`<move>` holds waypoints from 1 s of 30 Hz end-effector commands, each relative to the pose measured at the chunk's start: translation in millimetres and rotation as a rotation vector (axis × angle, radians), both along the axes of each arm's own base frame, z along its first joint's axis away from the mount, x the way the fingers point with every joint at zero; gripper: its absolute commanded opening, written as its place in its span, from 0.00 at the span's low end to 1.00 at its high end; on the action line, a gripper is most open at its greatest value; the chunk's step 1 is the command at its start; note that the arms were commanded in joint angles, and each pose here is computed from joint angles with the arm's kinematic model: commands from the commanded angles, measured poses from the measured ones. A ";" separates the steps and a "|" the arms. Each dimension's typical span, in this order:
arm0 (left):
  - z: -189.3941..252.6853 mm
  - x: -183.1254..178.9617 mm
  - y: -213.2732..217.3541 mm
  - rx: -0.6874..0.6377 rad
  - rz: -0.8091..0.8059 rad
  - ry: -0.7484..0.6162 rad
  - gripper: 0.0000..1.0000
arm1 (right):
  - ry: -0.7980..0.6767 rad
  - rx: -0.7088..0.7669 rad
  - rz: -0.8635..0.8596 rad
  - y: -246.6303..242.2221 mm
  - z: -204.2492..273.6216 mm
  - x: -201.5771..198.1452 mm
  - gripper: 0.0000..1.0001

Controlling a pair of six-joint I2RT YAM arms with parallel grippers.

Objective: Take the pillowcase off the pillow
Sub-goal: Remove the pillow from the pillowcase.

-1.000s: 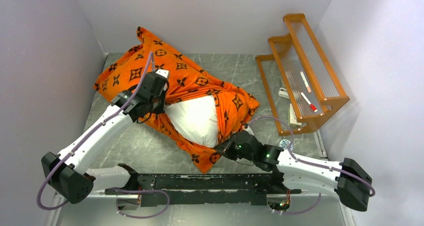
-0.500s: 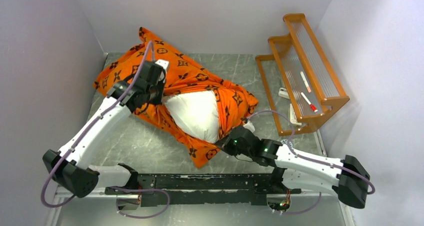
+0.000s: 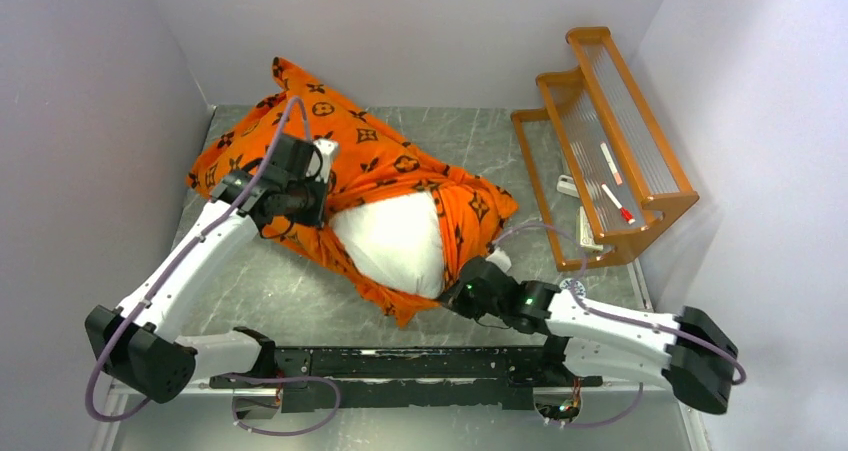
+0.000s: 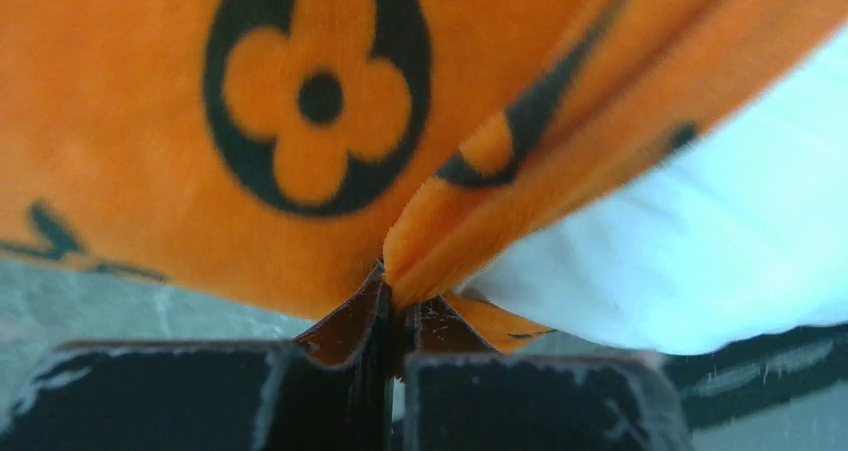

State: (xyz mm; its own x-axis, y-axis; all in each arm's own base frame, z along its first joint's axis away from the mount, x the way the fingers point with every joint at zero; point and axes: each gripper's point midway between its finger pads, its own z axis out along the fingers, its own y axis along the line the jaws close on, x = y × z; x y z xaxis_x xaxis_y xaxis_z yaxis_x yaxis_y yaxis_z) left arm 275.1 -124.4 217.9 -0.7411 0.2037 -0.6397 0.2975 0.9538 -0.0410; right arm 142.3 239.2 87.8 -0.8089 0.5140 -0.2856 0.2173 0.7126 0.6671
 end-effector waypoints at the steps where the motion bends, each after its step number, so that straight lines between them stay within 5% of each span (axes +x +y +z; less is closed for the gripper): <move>1: -19.6 -13.1 11.0 -0.048 0.031 0.023 0.16 | 0.244 -0.231 0.049 -49.8 -103.0 -50.6 0.00; 3: -19.2 -21.3 -2.4 -0.135 0.008 0.035 0.47 | 0.232 -0.196 0.037 -44.8 -102.6 -47.7 0.00; 7: 2.1 -29.8 -17.5 -0.245 0.001 -0.019 0.71 | 0.158 -0.102 0.037 -29.8 -84.7 -35.6 0.00; 12: 35.2 -51.2 -53.0 -0.262 -0.031 -0.148 0.75 | 0.150 -0.024 0.013 -22.9 -76.2 -33.3 0.00; 23: 8.8 -147.0 -162.6 -0.092 -0.341 -0.244 0.78 | 0.152 0.025 -0.020 -23.5 -70.5 -32.8 0.00; 30: -21.5 -132.3 -173.1 0.095 -0.308 -0.352 0.86 | 0.152 0.035 -0.026 -23.8 -69.9 -32.5 0.00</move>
State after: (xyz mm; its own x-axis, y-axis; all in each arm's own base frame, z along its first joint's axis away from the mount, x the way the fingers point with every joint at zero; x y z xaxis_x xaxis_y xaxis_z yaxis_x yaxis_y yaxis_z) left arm 115.3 -298.5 186.9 -0.4480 0.4962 -0.7437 0.6563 0.7474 0.1034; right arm 126.2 246.5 58.8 -0.8182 0.5608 -0.1268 0.2684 0.5675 0.7784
